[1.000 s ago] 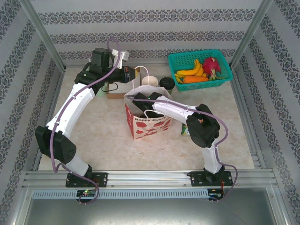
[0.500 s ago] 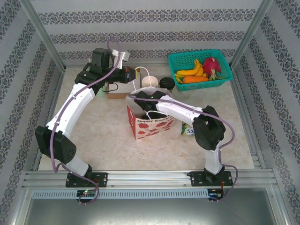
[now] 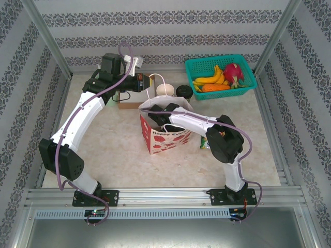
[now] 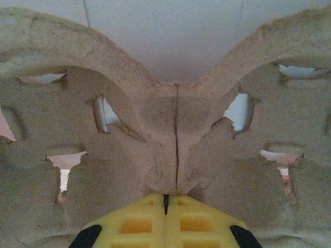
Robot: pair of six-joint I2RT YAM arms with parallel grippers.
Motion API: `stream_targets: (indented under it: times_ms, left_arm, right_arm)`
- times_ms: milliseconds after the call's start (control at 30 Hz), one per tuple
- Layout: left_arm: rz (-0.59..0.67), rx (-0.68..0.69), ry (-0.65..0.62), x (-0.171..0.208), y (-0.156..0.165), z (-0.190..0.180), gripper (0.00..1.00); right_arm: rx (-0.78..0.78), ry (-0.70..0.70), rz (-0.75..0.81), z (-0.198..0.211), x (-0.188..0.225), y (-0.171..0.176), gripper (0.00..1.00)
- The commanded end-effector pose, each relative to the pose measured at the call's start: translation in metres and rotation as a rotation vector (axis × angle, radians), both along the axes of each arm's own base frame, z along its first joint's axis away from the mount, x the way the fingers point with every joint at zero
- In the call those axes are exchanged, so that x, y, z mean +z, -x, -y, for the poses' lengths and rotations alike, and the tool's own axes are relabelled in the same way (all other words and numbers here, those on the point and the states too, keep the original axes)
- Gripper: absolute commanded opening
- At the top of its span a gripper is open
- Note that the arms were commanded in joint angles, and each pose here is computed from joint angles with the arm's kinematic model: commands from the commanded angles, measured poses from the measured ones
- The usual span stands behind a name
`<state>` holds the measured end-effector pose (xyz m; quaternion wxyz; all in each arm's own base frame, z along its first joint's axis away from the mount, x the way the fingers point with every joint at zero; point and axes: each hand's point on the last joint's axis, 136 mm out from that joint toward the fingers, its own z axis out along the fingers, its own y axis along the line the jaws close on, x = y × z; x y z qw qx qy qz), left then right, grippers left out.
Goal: Pack the takeout coffee
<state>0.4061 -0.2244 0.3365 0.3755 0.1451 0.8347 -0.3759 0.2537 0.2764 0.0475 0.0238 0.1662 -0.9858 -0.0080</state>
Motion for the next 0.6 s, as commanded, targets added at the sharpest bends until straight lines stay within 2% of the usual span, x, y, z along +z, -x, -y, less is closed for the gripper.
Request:
stream_targets:
  times_ms: [0,300,567]
  left_arm:
    - [-0.002,-0.028,0.002,-0.003,0.000,0.002,0.00]
    - [-0.003,-0.033,0.001,-0.003,0.000,0.002,0.00]
    - [-0.007,-0.033,-0.005,-0.005,0.001,0.002,0.00]
  right_arm:
    - [0.001,0.008,0.002,-0.006,-0.007,-0.003,0.00]
    - [-0.009,-0.082,0.099,-0.019,0.038,-0.017,0.00]
    - [-0.036,-0.069,0.224,-0.021,0.035,-0.047,0.00]
